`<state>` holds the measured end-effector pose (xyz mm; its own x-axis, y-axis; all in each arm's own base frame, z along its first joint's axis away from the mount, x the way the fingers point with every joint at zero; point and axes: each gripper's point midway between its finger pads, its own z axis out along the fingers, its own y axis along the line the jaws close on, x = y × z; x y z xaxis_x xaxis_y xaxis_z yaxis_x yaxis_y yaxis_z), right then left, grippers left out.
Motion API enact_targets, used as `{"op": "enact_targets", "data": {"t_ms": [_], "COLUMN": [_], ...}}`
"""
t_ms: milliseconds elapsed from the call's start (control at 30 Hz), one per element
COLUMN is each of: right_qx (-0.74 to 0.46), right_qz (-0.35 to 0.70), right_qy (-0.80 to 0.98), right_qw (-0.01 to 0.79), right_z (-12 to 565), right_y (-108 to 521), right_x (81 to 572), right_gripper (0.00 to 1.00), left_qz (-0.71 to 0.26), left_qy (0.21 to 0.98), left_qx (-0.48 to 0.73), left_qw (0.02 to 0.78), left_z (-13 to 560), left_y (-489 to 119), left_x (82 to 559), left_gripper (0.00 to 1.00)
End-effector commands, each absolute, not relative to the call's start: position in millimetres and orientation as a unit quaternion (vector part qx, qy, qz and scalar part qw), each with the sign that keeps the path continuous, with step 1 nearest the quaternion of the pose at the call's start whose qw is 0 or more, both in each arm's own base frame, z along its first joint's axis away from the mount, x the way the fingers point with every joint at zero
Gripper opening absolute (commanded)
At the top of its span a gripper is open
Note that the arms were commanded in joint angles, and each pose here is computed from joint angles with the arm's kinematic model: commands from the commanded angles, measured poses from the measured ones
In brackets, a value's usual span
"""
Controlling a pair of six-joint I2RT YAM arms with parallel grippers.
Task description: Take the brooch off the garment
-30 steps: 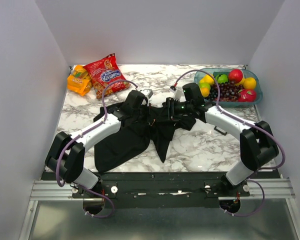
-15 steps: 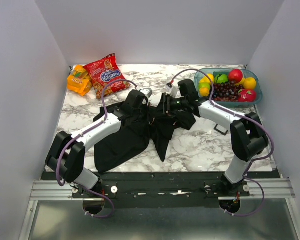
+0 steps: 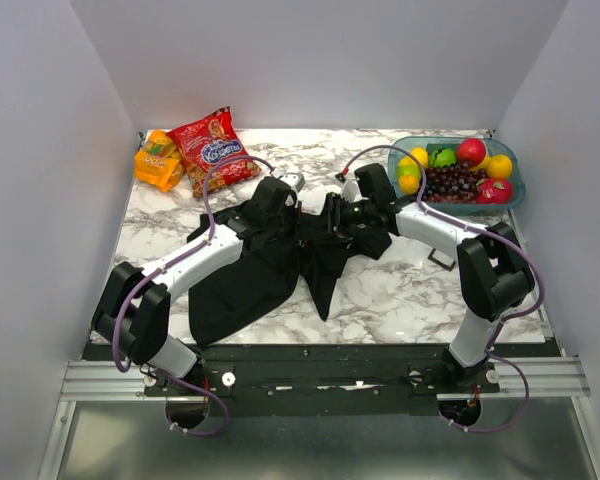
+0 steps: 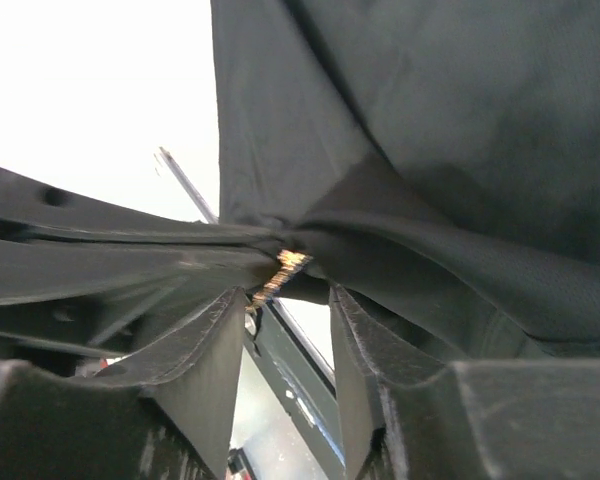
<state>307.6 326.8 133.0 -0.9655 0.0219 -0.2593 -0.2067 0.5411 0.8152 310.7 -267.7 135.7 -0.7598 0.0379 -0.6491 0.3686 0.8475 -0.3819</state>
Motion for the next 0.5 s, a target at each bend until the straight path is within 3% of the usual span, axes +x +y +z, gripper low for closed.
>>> {"op": "enact_targets", "data": {"t_ms": [0,200,367,433,467], "right_qx": [-0.039,-0.037,-0.062,-0.107,-0.116], "right_qz": [0.455,0.455,0.489,0.525,0.526], "right_qy": [0.884,0.884,0.861,0.833,0.830], "right_qw": [0.104,0.102,0.122,0.139,0.142], "right_z": [117,113,122,135,135], "right_y": [315,316,325,333,333], "right_x": [297,297,301,300,300], "right_gripper": [0.44,0.39,0.41,0.32,0.18], "left_qz": [-0.247,-0.267,-0.299,-0.311,-0.326], "left_qy": [0.901,0.896,0.888,0.884,0.881], "left_qx": [0.104,0.111,0.125,0.130,0.138], "left_qw": [0.342,0.335,0.326,0.323,0.314], "left_z": [144,146,150,151,152], "left_y": [-268,-274,-283,-286,-290], "left_x": [318,313,305,302,297], "left_gripper": [0.00,0.00,0.00,0.00,0.00]}}
